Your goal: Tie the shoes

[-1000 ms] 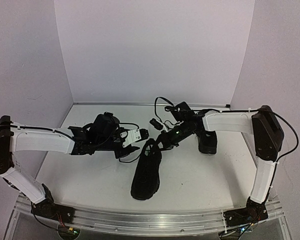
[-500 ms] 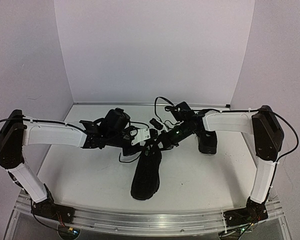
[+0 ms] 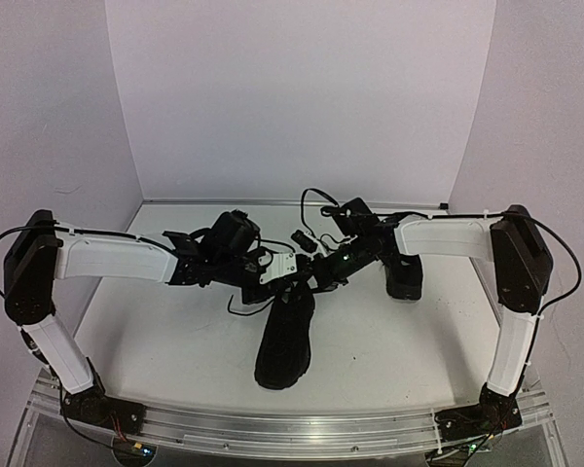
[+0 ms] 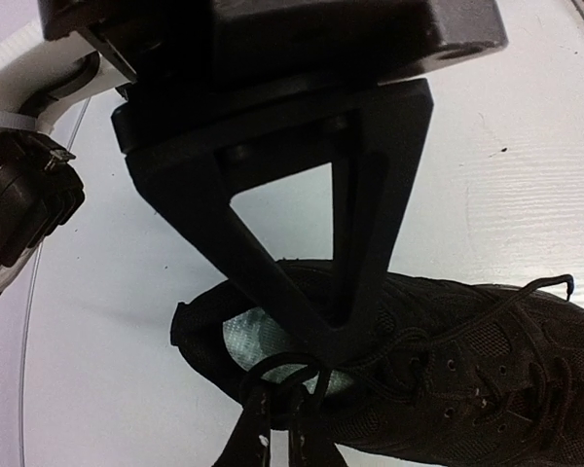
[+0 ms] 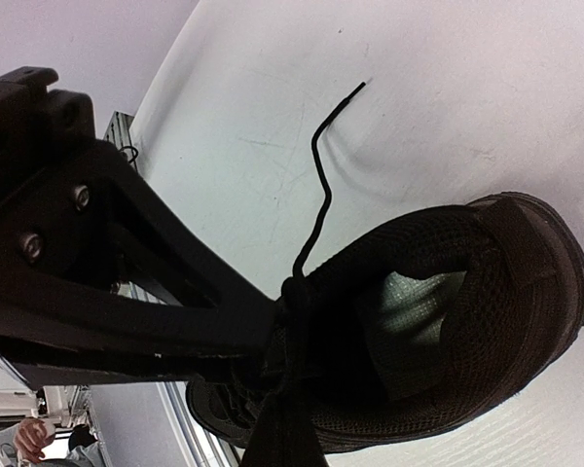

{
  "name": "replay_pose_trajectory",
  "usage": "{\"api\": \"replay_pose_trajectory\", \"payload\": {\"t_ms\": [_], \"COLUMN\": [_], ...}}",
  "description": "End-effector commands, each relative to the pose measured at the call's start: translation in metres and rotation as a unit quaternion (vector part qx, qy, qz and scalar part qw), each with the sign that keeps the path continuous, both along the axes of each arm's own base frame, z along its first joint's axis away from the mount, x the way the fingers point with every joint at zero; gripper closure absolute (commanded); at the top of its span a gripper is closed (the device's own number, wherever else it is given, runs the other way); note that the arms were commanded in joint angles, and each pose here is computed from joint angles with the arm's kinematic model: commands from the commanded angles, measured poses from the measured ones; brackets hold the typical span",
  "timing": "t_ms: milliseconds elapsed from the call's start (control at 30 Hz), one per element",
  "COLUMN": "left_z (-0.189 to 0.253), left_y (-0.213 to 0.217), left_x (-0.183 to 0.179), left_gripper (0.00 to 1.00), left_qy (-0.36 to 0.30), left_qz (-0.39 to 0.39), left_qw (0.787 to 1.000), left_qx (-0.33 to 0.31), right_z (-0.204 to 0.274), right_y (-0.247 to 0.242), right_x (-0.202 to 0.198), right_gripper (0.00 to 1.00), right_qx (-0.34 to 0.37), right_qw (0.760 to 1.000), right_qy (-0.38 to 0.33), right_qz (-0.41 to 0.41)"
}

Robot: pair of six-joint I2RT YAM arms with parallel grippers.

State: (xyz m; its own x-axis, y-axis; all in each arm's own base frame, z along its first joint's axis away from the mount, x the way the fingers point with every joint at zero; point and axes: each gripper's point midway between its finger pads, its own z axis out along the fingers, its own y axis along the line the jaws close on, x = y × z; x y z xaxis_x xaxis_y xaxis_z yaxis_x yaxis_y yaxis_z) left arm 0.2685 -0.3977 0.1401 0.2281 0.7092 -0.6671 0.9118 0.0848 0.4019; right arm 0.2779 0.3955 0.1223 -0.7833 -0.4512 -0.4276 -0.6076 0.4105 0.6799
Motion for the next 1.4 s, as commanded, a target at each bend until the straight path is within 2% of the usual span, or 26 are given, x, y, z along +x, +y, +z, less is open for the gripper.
{"api": "replay_pose_trajectory", "payload": {"t_ms": [0, 67, 867, 1367], "left_z": [0.032, 0.031, 0.016, 0.011], "left_y": [0.006, 0.011, 0.027, 0.027], "left_x": [-0.003, -0.005, -0.011, -0.011], "left_gripper": [0.98, 1.00, 1.00, 1.00], "left_qy": [-0.012, -0.009, -0.001, 0.003], "left_qz": [0.003, 0.010, 0.033, 0.036], "left_qw": [0.999, 0.999, 0.999, 0.999], "left_qx": [-0.034, -0.036, -0.026, -0.025], "right_z": [0.025, 0.024, 0.018, 0.002], "right_y": [0.001, 0.001, -0.010, -0.017], "right_x": [0.000, -0.001, 0.002, -0.004], "right_gripper": [1.00, 1.00, 1.00, 1.00], "right_qx": [0.024, 0.022, 0.003, -0.008], "right_qw": [0.999, 0.999, 0.999, 0.999], "right_qy": [-0.032, -0.032, -0.049, -0.033], "right_qz": [0.005, 0.004, -0.017, -0.012]}}
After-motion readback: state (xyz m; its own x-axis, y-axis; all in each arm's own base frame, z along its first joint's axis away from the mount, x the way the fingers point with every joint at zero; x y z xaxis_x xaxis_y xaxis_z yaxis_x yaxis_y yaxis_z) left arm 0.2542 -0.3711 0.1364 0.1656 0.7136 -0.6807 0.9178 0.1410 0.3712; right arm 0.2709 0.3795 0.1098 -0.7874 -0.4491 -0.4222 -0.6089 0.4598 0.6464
